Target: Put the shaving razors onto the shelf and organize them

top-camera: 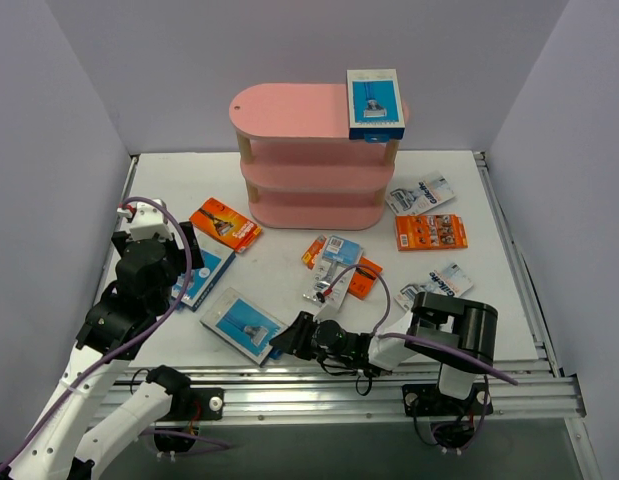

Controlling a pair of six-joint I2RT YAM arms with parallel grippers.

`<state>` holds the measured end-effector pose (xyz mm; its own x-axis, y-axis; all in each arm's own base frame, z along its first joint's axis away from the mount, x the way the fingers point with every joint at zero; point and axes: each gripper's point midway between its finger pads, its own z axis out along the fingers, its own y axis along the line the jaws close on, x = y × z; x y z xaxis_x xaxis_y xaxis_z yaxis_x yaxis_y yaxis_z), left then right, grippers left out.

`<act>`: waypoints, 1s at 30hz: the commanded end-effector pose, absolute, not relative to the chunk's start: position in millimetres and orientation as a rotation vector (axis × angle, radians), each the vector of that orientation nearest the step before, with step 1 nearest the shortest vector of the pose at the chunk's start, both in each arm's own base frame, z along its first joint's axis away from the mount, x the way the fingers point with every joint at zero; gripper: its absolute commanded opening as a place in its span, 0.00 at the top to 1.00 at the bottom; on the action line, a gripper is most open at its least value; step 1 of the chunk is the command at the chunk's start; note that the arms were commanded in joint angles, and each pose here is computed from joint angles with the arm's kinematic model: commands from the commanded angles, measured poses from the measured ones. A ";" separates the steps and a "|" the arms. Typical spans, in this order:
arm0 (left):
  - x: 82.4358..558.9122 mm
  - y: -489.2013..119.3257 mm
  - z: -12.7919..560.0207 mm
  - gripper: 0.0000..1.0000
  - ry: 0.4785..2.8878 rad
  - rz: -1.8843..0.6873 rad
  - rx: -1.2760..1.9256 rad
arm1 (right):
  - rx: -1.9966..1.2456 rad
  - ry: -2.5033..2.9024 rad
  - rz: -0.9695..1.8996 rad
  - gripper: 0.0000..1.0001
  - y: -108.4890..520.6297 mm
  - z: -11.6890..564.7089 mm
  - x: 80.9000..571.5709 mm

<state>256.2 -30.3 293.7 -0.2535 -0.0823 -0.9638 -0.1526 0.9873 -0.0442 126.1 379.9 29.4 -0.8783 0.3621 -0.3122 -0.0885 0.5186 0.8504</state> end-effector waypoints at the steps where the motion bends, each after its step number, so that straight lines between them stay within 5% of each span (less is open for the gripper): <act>1: 256.7 -32.1 306.1 0.05 1.790 0.037 -0.190 | 0.222 2.289 1.353 0.70 383.5 33.0 124.7; 11: 256.3 -32.1 306.5 0.05 1.789 0.037 -0.190 | 0.228 2.266 1.389 0.99 385.6 44.6 125.9; 30: 256.4 -33.1 304.1 0.05 1.798 0.046 -0.183 | 0.287 2.181 1.338 1.00 377.2 94.3 162.9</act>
